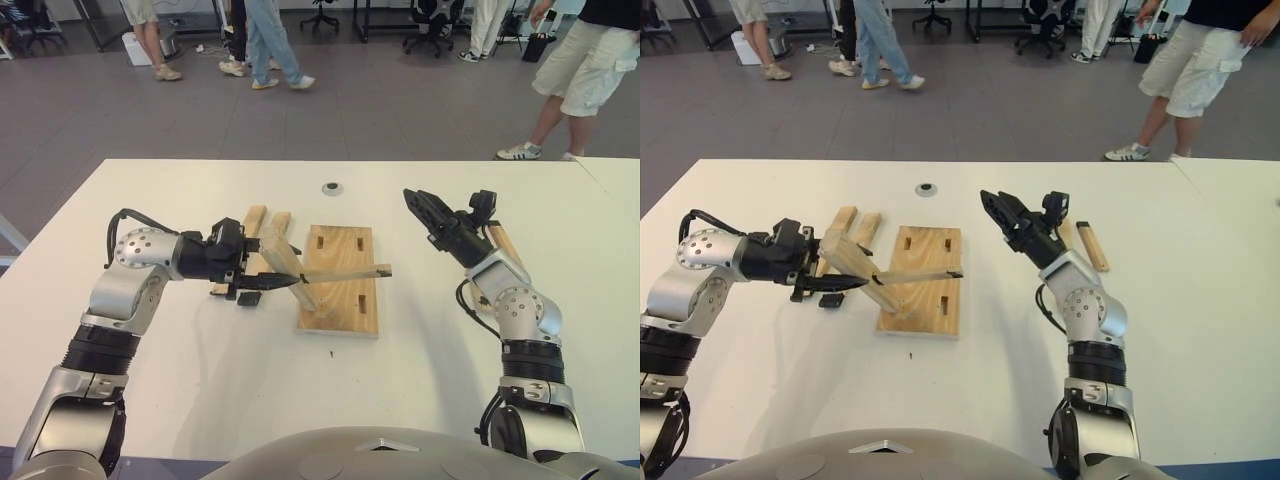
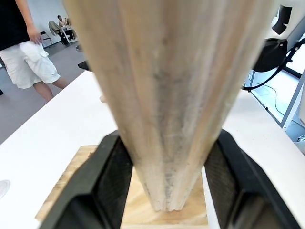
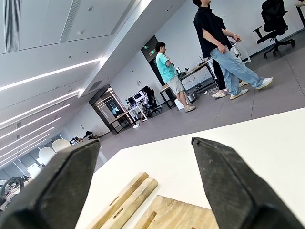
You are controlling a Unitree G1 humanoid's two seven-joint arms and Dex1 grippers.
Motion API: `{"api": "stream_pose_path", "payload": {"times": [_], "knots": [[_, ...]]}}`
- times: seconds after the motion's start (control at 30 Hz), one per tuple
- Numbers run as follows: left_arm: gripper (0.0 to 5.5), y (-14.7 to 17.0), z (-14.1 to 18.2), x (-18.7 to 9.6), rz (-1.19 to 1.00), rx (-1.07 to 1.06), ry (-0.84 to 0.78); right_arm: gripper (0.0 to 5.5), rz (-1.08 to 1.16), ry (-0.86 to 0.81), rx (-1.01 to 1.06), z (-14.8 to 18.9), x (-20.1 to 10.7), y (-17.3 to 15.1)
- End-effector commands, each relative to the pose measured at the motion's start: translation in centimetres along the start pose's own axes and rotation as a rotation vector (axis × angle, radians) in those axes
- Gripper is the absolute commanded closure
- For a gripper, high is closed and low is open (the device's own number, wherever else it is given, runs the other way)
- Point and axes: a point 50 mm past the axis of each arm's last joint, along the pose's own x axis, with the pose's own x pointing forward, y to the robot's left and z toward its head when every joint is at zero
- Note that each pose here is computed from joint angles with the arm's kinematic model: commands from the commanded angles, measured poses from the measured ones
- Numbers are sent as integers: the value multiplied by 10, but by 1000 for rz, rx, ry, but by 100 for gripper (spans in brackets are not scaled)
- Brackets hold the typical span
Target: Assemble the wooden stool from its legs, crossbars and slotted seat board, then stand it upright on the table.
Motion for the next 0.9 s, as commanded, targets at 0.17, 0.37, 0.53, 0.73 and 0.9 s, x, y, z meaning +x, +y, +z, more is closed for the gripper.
{"api": "stream_pose_path", "payload": {"times": [0.17, 0.37, 0.53, 0.73, 0.9], "knots": [[345, -12, -61, 16, 334, -264, 294, 192, -17, -13, -20, -2, 0, 2], [345, -16, -58, 21, 362, -228, 233, 192, -22, -11, -27, -2, 1, 2], [345, -24, -60, 20, 258, -91, 284, 192, -34, -23, -26, 1, 2, 0], [295, -19, -60, 18, 260, -76, 271, 192, -38, -21, -21, -1, 2, 0], [209, -2, -53, 8, 437, 8, 257, 192, -41, -21, -15, -2, 0, 0]]}}
